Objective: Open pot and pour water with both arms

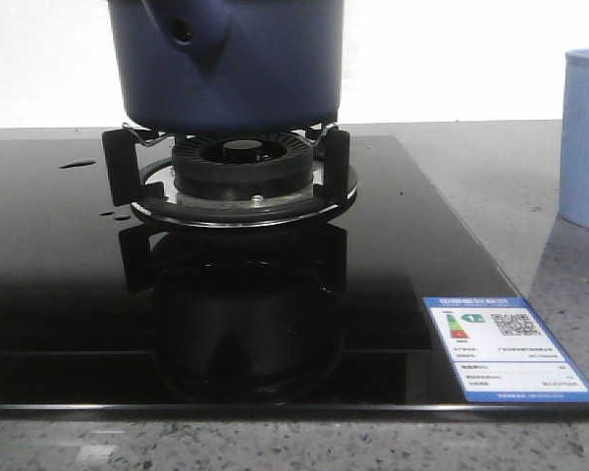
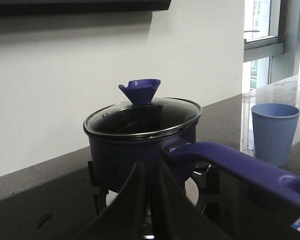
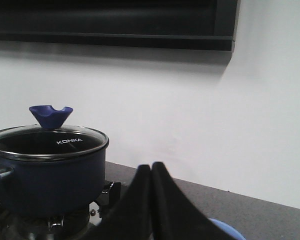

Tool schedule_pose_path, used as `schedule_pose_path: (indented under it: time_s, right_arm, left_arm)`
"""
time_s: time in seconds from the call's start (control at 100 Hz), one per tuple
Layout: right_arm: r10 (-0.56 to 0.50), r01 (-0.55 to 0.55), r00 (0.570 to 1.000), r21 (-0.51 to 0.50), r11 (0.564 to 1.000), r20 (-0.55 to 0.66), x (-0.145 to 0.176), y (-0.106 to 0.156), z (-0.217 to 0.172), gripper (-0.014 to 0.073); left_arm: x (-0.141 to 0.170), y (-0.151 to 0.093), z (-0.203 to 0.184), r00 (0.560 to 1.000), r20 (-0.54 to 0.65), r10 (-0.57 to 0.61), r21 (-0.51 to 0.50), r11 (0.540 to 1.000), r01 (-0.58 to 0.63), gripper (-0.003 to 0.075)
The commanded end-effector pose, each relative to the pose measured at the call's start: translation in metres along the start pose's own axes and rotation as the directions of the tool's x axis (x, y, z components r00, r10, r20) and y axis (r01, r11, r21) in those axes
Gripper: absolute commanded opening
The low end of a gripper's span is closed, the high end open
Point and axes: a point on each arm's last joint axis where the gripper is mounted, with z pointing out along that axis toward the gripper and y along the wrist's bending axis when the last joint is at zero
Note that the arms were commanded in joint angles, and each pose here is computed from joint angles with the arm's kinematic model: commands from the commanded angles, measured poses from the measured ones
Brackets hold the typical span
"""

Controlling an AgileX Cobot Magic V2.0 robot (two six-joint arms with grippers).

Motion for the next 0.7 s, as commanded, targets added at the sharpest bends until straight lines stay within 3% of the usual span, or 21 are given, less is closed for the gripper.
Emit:
schedule_pose_path:
  time_s: [0.0, 0.51, 0.69]
  right_arm:
    - [0.003, -0.002, 0.999, -0.024, 1.000, 0.037, -0.0099, 0.0014, 0.0011, -0.0066]
    - [0.003, -0.002, 0.999, -0.023, 1.000, 0.036, -0.0098, 0.0013, 0.0011, -0.0066]
    - [0.003, -0.002, 0.999, -0.023, 1.000, 0.036, -0.0098, 0.0013, 0.0011, -0.0066]
  left_arm:
    - [-0.0098, -0.0010, -0.0052, 0.997, 0.065, -0.036, -0.019, 0.999, 0.037, -0.0019]
    - [-0.0106, -0.0016, -0.0063, 0.997, 0.074, -0.038, -0.019, 0.999, 0.039, -0.0019]
    - [-0.0083, 0.0009, -0.0062, 0.999, 0.047, 0.017, -0.050, 0.999, -0.015, -0.0019]
